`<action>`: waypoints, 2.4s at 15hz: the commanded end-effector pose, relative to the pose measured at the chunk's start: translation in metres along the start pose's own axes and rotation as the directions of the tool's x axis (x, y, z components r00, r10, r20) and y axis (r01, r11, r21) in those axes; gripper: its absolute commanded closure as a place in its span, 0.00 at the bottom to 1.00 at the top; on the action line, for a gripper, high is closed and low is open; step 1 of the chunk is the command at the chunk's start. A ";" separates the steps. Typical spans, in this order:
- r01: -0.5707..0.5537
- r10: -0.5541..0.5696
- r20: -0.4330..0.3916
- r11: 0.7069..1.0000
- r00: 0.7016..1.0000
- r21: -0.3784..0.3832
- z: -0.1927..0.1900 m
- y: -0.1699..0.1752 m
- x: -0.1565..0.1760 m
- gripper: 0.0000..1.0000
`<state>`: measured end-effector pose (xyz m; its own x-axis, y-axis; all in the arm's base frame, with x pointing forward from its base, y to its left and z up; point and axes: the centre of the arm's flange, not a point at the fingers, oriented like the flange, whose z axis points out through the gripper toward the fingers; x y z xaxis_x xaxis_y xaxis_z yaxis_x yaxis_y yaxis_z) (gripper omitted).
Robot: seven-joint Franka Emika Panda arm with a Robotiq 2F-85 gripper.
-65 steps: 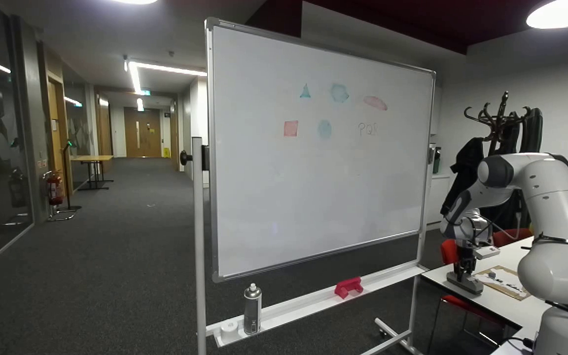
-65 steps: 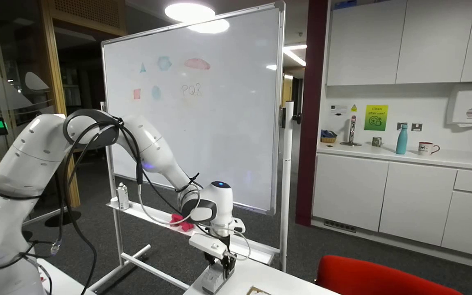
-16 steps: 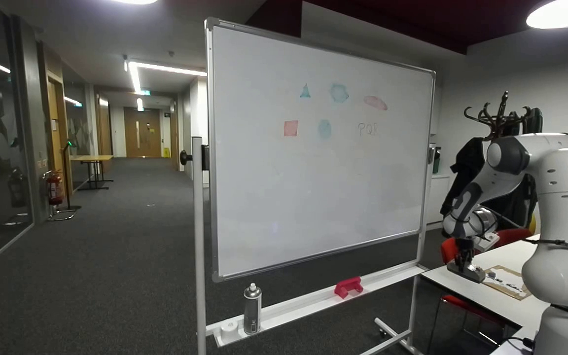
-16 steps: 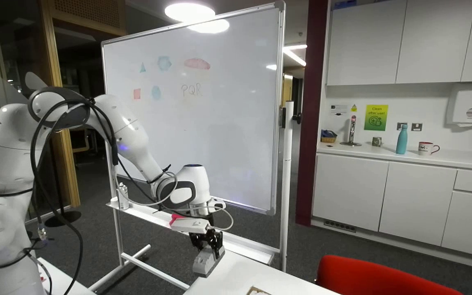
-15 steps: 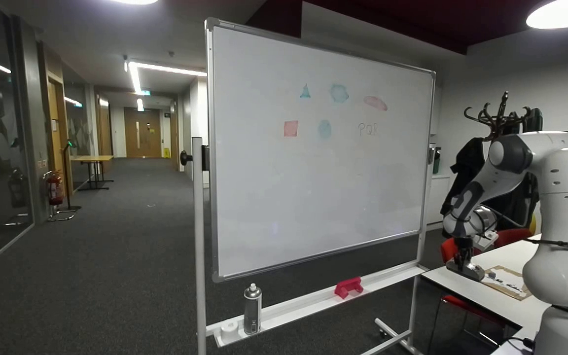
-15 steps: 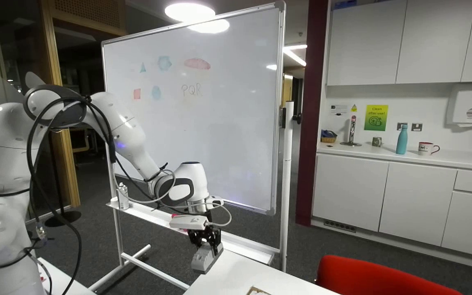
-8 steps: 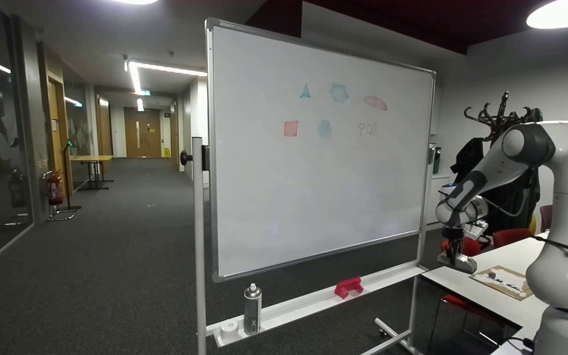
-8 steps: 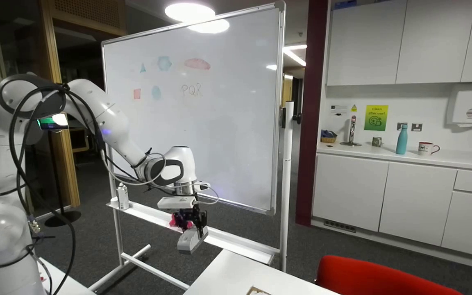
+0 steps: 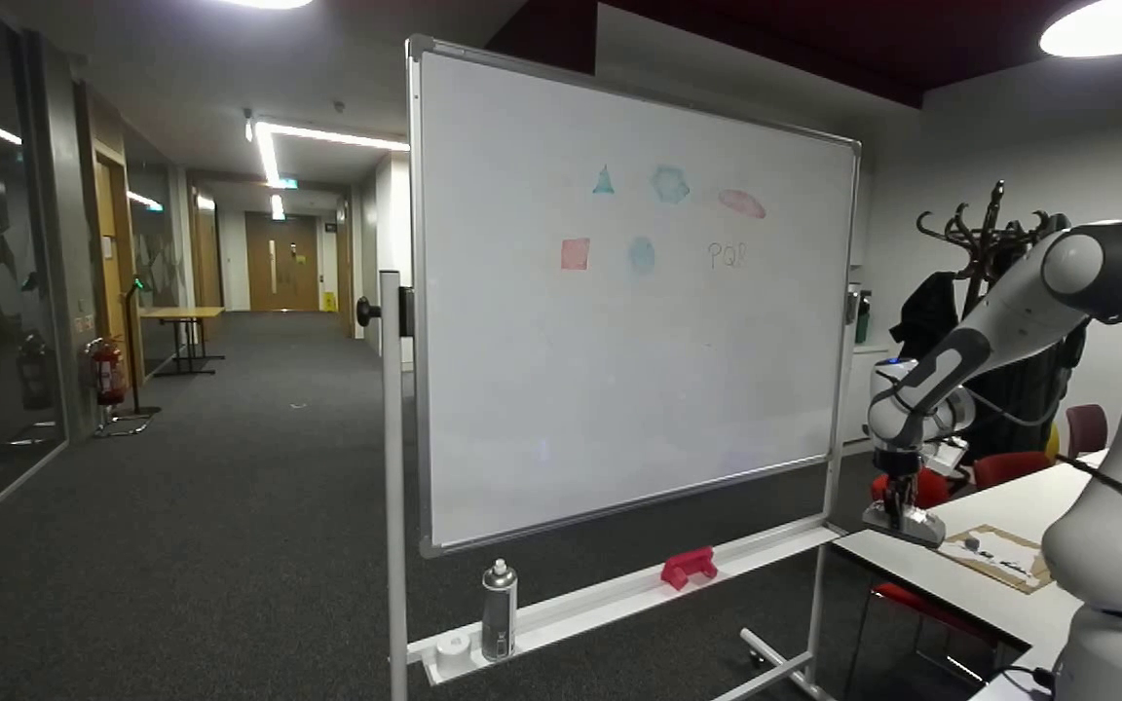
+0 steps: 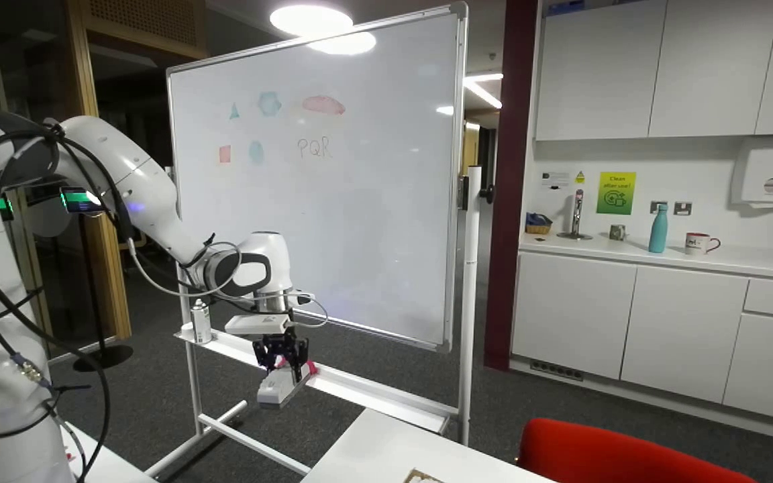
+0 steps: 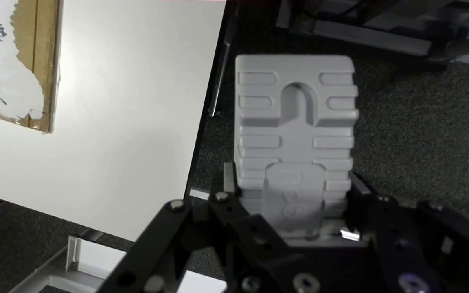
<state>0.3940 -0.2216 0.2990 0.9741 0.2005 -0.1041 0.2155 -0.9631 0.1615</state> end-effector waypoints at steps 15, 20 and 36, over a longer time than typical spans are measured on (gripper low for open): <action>-0.013 0.013 0.017 1.000 1.000 -0.027 -0.086 -0.068 -0.003 0.66; -0.011 0.013 0.046 0.998 0.999 -0.056 -0.132 -0.108 0.005 0.66; 0.099 -0.095 0.028 0.983 0.995 -0.158 -0.177 -0.207 0.014 0.41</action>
<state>0.3753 0.0126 0.4377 0.9469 0.2864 -0.1463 0.3185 -0.8981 0.3032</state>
